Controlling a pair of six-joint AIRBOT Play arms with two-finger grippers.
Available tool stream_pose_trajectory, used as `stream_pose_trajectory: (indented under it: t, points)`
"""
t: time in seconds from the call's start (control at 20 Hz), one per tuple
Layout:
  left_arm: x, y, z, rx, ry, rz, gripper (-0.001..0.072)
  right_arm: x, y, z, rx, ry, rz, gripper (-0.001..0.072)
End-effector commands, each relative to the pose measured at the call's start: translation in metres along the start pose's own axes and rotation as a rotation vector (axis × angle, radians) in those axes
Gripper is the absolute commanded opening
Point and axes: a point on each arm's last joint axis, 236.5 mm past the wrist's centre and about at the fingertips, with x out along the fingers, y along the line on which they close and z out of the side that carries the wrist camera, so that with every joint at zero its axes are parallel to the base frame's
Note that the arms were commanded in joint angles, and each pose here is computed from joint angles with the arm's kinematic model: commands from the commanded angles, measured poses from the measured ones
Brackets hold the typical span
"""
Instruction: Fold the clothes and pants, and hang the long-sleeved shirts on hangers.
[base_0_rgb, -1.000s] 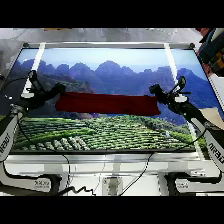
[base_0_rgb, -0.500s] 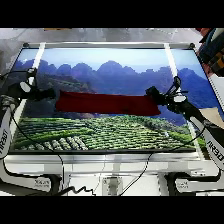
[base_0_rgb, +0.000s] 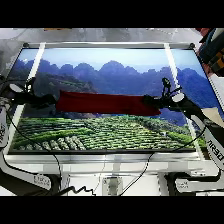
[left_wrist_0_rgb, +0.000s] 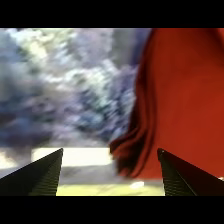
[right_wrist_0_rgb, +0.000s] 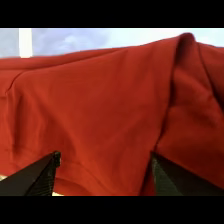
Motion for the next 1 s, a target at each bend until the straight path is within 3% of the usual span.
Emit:
stream_pose_trajectory:
  t: [0.0,0.2,0.25,0.3,0.35,0.4,0.5,0.6,0.65,0.95]
  points:
    - [0.017,-0.012,0.015,-0.083,-0.051,-0.137,0.0698,-0.007,0.010,0.004,-0.054,0.033,0.011,0.0622]
    - [0.053,-0.045,-0.002,0.090,0.017,-0.174,0.0699,-0.009,0.017,0.007,-0.041,0.039,0.023,0.0609]
    - [0.060,-0.054,0.000,0.120,0.005,-0.167,0.0659,-0.006,0.019,0.004,-0.043,0.046,0.026,0.0587]
    - [0.063,-0.065,0.005,0.145,-0.012,-0.162,0.0450,-0.003,0.023,0.001,-0.044,0.054,0.030,0.0538]
    - [0.062,-0.078,0.008,0.173,-0.020,-0.166,0.0142,0.001,0.029,-0.002,-0.057,0.059,0.033,0.0464]
    - [0.056,-0.093,0.011,0.209,-0.026,-0.175,0.0018,0.006,0.038,-0.004,-0.077,0.052,0.038,0.0342]
    - [0.035,-0.116,0.020,0.303,-0.048,-0.161,0.0018,0.015,0.061,-0.006,-0.128,0.028,0.048,0.0243]
    - [-0.003,-0.141,0.025,0.354,-0.071,-0.133,0.0017,0.028,0.087,-0.014,-0.173,0.015,0.065,0.0064]
    - [-0.024,-0.155,0.022,0.363,-0.076,-0.144,0.0018,0.035,0.102,-0.018,-0.197,0.018,0.078,0.0011]
    - [-0.145,-0.214,-0.023,0.526,-0.093,-0.200,0.0019,0.101,0.208,-0.044,-0.189,0.093,0.202,0.0010]
